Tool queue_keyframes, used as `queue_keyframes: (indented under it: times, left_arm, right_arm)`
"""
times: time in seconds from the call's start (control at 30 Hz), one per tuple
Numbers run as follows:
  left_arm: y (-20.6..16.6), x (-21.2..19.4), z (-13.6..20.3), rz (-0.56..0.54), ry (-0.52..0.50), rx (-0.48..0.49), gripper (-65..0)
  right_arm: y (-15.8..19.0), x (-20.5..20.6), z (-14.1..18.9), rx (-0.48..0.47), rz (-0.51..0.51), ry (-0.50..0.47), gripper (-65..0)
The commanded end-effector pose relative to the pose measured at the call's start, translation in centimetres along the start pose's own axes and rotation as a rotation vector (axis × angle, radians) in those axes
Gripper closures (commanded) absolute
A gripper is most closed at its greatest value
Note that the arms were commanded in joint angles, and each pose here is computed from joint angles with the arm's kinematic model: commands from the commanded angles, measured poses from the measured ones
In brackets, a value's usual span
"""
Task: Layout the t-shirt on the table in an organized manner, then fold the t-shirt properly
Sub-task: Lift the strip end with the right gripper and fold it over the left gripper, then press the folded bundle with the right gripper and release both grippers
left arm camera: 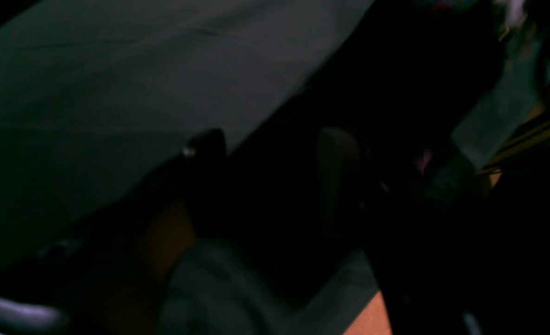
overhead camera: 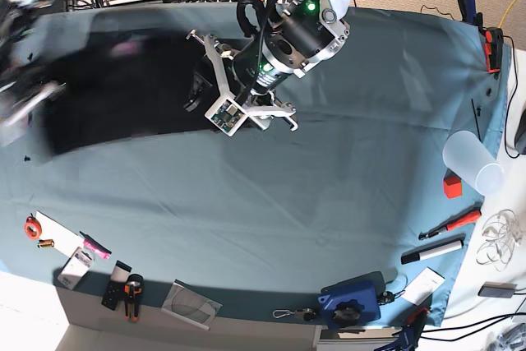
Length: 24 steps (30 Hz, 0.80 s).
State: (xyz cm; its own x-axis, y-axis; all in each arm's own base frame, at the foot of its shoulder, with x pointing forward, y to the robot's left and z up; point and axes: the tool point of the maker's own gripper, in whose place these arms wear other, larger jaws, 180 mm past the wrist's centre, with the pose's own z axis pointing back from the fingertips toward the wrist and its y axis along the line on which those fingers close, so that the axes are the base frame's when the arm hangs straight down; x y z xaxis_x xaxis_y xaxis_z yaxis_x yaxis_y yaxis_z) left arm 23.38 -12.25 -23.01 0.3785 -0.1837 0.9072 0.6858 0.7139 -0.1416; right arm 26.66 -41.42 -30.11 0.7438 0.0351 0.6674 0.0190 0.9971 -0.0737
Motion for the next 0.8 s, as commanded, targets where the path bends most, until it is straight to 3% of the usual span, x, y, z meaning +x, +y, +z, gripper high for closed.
queue_keyframes:
  times: [0.0, 0.1, 0.23, 0.4, 0.53, 0.67, 0.77]
  left_arm:
    - [-0.2, 1.2, 0.2, 0.027, -0.047, 0.006, -25.5]
    - [1.2, 0.5, 0.3, 0.040, -0.006, 0.084, -16.8]
    - [4.0, -1.5, 0.9, -0.045, 0.094, 0.233, 0.0]
    - [7.6, -4.0, 2.5, -0.071, 0.160, 0.374, 0.0]
    - [11.1, -5.5, 4.2, -0.068, 0.209, 0.498, 0.0]
    - [15.2, -7.0, 6.4, 0.030, 0.233, 0.599, 0.0]
    - [17.4, -7.8, 7.7, 0.113, 0.215, 0.601, 0.0]
  right_arm:
    - [-1.1, 3.1, 1.5, -0.050, 0.045, -0.079, 0.0]
    - [-1.8, 5.1, 3.1, -0.133, 0.104, -0.108, 0.0]
    - [-0.5, 5.6, 3.7, -0.134, 0.125, -0.116, 0.0]
    - [2.4, 3.7, 3.5, -0.115, 0.127, -0.044, 0.0]
    - [6.2, 4.3, 4.6, -0.070, 0.164, -0.099, 0.0]
    - [11.2, 4.7, 6.1, 0.016, 0.255, -0.147, 0.0]
    - [14.2, 3.9, 6.4, 0.072, 0.318, -0.142, 0.0]
